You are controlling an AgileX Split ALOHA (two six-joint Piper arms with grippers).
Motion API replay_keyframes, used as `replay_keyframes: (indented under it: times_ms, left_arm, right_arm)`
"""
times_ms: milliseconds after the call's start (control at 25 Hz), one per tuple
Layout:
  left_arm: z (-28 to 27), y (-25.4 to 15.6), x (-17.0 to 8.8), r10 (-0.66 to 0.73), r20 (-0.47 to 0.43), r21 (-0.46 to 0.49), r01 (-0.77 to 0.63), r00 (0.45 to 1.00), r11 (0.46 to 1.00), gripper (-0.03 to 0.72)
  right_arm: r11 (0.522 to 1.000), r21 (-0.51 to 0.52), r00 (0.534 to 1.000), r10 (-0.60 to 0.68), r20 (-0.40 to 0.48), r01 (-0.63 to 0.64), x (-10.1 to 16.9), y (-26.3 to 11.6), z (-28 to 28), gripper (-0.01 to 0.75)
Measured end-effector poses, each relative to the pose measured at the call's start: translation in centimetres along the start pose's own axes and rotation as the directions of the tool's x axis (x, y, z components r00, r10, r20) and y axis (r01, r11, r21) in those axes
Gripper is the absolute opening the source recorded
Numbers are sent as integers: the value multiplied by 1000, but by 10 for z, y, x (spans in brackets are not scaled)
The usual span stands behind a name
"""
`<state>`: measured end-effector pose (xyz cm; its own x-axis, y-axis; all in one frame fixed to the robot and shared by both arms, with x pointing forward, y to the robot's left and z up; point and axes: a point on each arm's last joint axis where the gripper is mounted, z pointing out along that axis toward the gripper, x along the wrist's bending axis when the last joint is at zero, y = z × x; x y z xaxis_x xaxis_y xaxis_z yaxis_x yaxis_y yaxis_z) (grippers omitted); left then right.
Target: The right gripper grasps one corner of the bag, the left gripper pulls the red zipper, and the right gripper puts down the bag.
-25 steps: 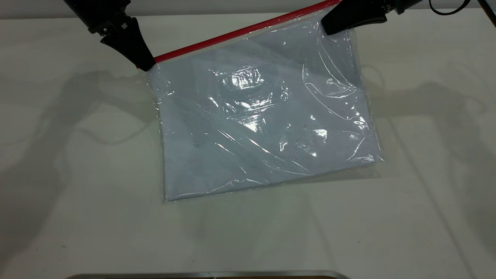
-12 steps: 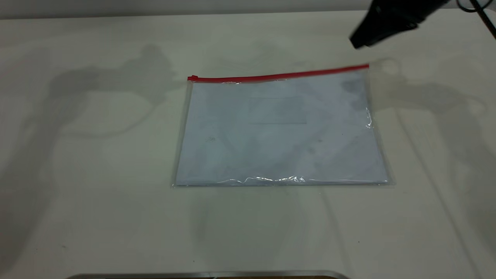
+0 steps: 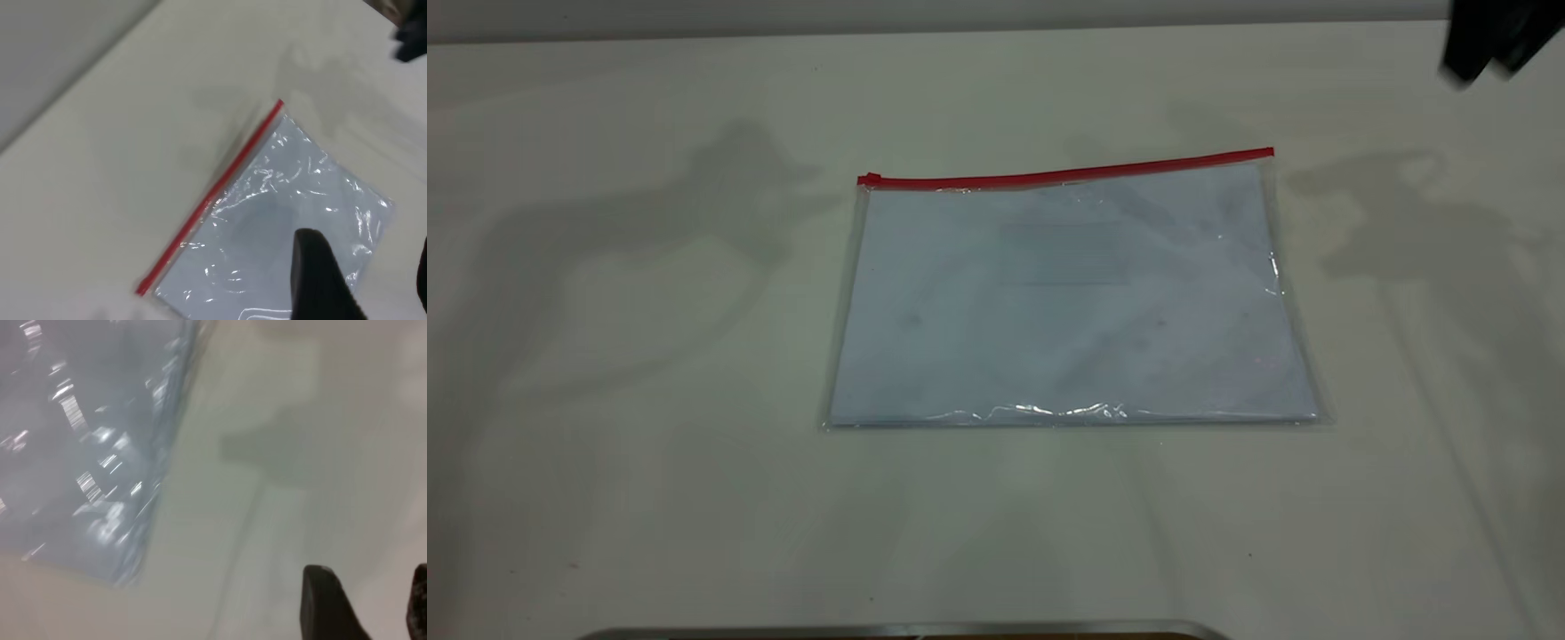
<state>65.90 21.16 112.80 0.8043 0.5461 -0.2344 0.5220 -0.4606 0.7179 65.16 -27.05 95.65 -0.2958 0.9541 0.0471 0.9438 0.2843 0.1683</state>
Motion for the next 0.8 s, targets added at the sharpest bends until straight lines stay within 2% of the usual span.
replay_keyframes:
  times_ms: [40, 200, 320, 440, 600, 800]
  left_arm:
    - [-12, 4, -8, -5, -32, 1, 5, 999, 1000, 427]
    - [-60, 14, -41, -65, -195, 3, 67, 979, 998, 427]
    - [-100, 17, -66, -130, -332, -32, 127, 934, 991, 420]
    - [-134, 16, -93, -166, -433, -80, 145, 886, 986, 398]
    - [-155, -4, -124, -184, -473, -86, 163, 862, 983, 392]
    - [-145, -57, -146, -231, -467, 6, 265, 853, 964, 389]
  right_arm:
    - [1000, -4, 1000, 8, -17, -8, 4, -3, -18, 316]
    - [991, -132, 998, 21, -67, -30, 23, -18, -100, 302]
    - [972, -235, 998, -3, -64, -12, 35, -41, -160, 301]
    - [945, -327, 999, -28, -40, 14, 48, -71, -212, 299]
    - [907, -420, 999, -40, -15, 30, 61, -111, -248, 299]
    - [892, -451, 999, -41, 3, 38, 77, -176, -254, 299]
